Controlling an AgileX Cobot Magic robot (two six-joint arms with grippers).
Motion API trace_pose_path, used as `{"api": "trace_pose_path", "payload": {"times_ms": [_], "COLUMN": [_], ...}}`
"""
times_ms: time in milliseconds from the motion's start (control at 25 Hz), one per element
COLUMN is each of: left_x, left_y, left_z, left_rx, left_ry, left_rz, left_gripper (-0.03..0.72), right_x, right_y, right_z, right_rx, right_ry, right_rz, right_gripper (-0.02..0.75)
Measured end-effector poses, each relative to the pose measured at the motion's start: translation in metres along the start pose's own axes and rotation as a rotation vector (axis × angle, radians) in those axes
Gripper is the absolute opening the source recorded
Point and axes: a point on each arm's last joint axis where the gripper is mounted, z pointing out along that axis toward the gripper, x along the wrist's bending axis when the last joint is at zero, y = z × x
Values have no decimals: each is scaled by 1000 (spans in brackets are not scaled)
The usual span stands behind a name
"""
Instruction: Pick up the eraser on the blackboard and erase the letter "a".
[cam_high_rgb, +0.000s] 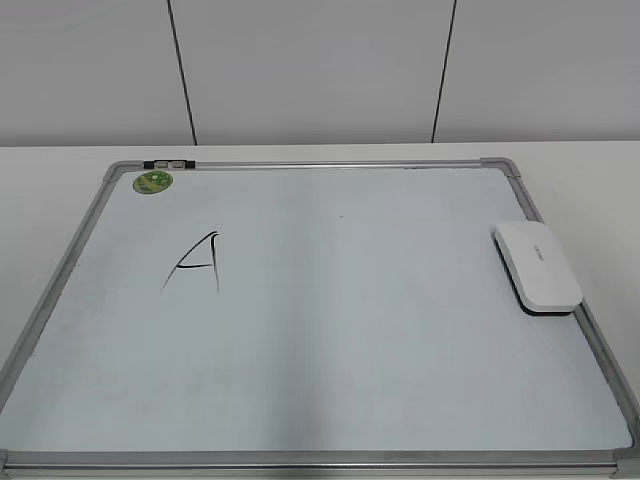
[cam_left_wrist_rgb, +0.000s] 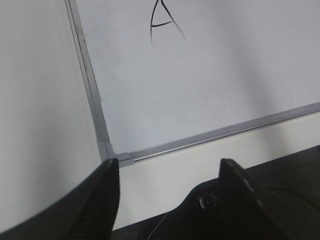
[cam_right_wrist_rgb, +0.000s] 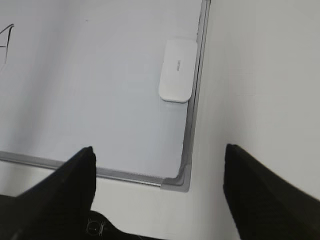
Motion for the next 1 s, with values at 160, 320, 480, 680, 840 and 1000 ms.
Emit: {"api": "trace_pose_path", "payload": {"times_ms": [160, 320, 480, 680, 840, 1000], "left_x": [-2, -1, 5, 12, 17, 19], "left_y": [-29, -55, -77, -93, -93, -93], "left_z": [2, 10, 21, 39, 43, 44], "left_rx": [-8, -2, 10, 14, -12, -22], "left_ry": [1, 13, 62, 96, 139, 163], "left_rz": [0, 2, 12, 10, 25, 22], "left_gripper": [459, 459, 459, 459, 459, 459], "right_x": [3, 4, 2, -3, -5, -7], "right_y": [-46, -81, -101, -124, -131, -131], "right_z": [-1, 9, 28, 57, 68, 69], "right_rx": [-8, -9, 10, 120, 144, 136], "right_ry": [-2, -7, -29, -59, -83, -100], "right_rz": [-1, 1, 0, 38, 46, 43], "right_gripper": [588, 588, 588, 587, 587, 587]}}
